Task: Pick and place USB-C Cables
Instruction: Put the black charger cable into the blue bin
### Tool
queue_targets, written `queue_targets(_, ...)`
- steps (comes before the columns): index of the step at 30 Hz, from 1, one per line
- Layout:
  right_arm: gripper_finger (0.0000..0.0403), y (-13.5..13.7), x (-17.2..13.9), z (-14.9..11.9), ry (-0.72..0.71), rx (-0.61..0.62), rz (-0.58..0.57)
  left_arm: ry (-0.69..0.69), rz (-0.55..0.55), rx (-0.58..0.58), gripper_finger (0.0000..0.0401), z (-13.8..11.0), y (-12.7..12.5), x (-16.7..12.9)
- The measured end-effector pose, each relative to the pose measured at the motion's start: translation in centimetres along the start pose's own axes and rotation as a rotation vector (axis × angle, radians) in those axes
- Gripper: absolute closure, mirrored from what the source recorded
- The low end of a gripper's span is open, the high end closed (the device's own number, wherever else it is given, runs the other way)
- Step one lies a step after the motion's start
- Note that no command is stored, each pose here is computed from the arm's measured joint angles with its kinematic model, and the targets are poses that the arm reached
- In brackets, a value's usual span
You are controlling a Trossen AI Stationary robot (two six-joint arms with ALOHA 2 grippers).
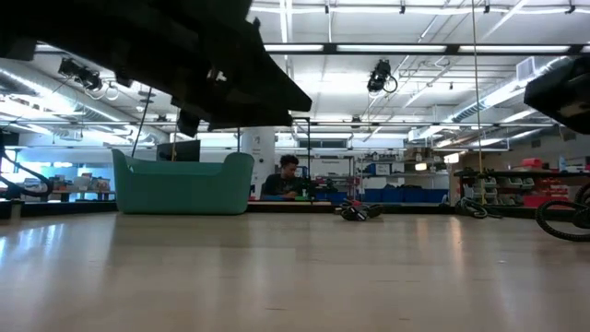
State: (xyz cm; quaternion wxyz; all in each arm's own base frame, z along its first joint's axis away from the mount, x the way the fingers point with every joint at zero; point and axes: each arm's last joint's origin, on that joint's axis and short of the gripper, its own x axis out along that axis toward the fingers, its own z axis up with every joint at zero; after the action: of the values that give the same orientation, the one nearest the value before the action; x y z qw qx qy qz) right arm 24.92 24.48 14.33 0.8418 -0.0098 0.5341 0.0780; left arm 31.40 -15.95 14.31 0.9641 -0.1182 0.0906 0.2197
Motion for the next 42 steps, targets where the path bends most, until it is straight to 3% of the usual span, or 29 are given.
queue_targets(7,0.0229,0.1,2.6,-0.6,0.069,0.067,-0.096,-0.047,0.029,-0.049,0.0229,-0.6,-1.2,-2.1)
queue_targets(11,0.0282,-0.2,3.4,-0.6,0.076,0.054,-0.128,-0.079,0.053,-0.069,0.0229,-0.9,-1.7,-3.3)
queue_targets(15,0.0377,-1.0,3.5,-0.4,0.046,-0.023,-0.219,-0.09,0.049,-0.091,0.0229,-1.2,-2.2,-4.2)
queue_targets(20,0.0391,-4.0,3.7,-0.1,0.001,-0.115,-0.387,-0.082,0.012,-0.031,0.0229,-1.6,-2.8,-5.4)
queue_targets(23,0.0396,-6.7,4.7,0.8,-0.179,-0.051,-0.378,-0.078,-0.011,0.061,0.0229,-1.8,-3.2,-6.2)
queue_targets(26,0.0396,-9.5,5.8,1.7,-0.415,-0.011,-0.248,-0.077,-0.026,0.206,0.0229,-2.0,-3.5,-6.8)
queue_targets(31,0.0398,-15.1,5.2,3.8,-0.737,0.064,0.022,-0.05,-0.163,0.699,0.0229,-2.1,-4.0,-6.8)
queue_targets(33,0.0399,-17.5,4.9,4.4,-0.767,0.08,0.076,-0.057,-0.196,0.863,0.0229,-1.7,-4.2,-6.2)
queue_targets(36,0.04,-20.3,4.6,5.1,-0.766,0.074,0.179,-0.069,-0.152,1.019,0.0217,-0.8,-4.2,-4.8)
queue_targets(39,0.04,-22.4,4.4,5.3,-0.769,0.076,0.203,-0.069,-0.095,1.096,0.0192,0.2,-3.8,-3.3)
queue_targets(42,0.04,-23.9,4.3,5.2,-0.766,0.08,0.201,-0.034,-0.032,1.1,0.0161,0.6,-2.8,-1.8)
